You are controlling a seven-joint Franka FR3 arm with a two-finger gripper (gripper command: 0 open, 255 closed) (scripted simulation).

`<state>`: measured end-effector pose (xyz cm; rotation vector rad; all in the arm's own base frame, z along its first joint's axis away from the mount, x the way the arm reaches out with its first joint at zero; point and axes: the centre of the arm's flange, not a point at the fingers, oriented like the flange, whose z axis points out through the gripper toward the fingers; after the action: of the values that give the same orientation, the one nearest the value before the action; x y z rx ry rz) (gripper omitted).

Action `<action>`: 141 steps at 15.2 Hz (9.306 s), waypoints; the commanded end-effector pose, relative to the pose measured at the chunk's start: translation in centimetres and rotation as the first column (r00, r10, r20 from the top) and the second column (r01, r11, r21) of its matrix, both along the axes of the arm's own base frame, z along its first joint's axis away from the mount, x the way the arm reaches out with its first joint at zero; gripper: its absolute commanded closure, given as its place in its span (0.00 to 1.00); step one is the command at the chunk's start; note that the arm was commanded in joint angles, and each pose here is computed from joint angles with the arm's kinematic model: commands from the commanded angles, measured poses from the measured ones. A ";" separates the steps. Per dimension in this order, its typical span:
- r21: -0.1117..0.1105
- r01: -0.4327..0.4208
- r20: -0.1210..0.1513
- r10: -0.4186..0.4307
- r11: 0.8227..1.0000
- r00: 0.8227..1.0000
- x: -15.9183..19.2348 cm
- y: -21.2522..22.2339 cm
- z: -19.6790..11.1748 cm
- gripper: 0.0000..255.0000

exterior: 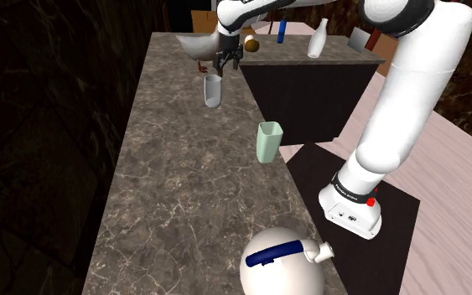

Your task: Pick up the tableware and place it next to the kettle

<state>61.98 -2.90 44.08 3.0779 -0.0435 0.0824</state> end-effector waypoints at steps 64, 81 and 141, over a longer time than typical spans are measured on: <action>0.005 -0.004 0.005 0.004 1.000 1.000 6.2 -1.0 11.7 1.00; 0.005 -0.004 0.005 0.004 1.000 1.000 3.0 1.3 18.9 1.00; 0.005 -0.004 0.005 0.004 1.000 1.000 -61.1 47.7 19.0 1.00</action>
<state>2.21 44.19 63.02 3.0826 -0.0360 0.0906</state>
